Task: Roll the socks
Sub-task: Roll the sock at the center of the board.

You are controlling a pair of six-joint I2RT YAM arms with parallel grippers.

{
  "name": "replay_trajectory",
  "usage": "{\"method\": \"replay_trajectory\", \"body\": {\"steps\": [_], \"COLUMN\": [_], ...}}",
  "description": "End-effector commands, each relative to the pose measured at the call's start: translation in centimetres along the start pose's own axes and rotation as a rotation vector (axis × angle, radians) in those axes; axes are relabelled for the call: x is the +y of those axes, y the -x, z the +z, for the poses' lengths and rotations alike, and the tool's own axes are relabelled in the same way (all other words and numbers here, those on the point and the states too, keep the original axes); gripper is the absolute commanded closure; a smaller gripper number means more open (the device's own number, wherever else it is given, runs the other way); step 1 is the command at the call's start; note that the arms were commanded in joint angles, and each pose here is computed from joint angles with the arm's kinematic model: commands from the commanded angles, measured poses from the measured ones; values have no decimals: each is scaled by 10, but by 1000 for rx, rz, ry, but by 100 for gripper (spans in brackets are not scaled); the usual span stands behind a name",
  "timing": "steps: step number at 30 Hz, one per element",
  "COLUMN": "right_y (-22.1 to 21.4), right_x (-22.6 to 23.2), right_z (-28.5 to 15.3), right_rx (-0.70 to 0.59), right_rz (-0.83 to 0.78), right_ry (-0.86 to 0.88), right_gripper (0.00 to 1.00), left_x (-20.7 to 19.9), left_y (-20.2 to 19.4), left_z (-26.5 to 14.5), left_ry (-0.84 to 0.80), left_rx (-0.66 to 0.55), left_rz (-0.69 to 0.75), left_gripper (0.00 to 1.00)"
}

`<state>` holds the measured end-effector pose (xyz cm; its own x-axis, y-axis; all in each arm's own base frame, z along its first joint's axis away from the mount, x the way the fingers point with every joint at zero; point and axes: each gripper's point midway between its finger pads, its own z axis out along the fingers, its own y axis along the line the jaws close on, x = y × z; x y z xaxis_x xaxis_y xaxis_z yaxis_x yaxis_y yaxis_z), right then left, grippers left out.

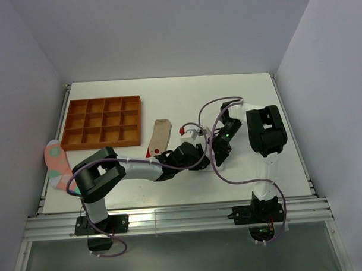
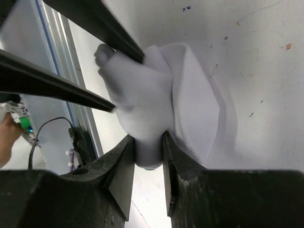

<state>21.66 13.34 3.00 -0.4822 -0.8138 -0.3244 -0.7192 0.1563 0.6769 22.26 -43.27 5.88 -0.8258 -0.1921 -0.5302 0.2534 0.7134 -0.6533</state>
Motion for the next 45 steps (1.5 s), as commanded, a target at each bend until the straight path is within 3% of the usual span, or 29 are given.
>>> {"method": "replay_trajectory", "body": {"steps": [1,5,12,17,45], "right_y": [4,4,4,4,6], "right_x": [-15,-20,-20,-21,-24], "right_z": [1,2,1,0,-1], "right_rx": [10,20,30,28,24], "right_rz": [12,62,97,106,128], "right_ry": [-17,11,17,16,13], "right_gripper": [67,68,68,68,69], "left_x": [-30,-33,-53,-50,-12], "left_y": [51,54,31,17,-8], "left_z": [-22,-31,-18,-2,19], "left_ry": [-75,-94,-254,-320,-340], "left_rx": [-260,-283,-133,-20,114], "left_rz": [203,437,662,702,671], "left_gripper": [57,58,54,53,53]}}
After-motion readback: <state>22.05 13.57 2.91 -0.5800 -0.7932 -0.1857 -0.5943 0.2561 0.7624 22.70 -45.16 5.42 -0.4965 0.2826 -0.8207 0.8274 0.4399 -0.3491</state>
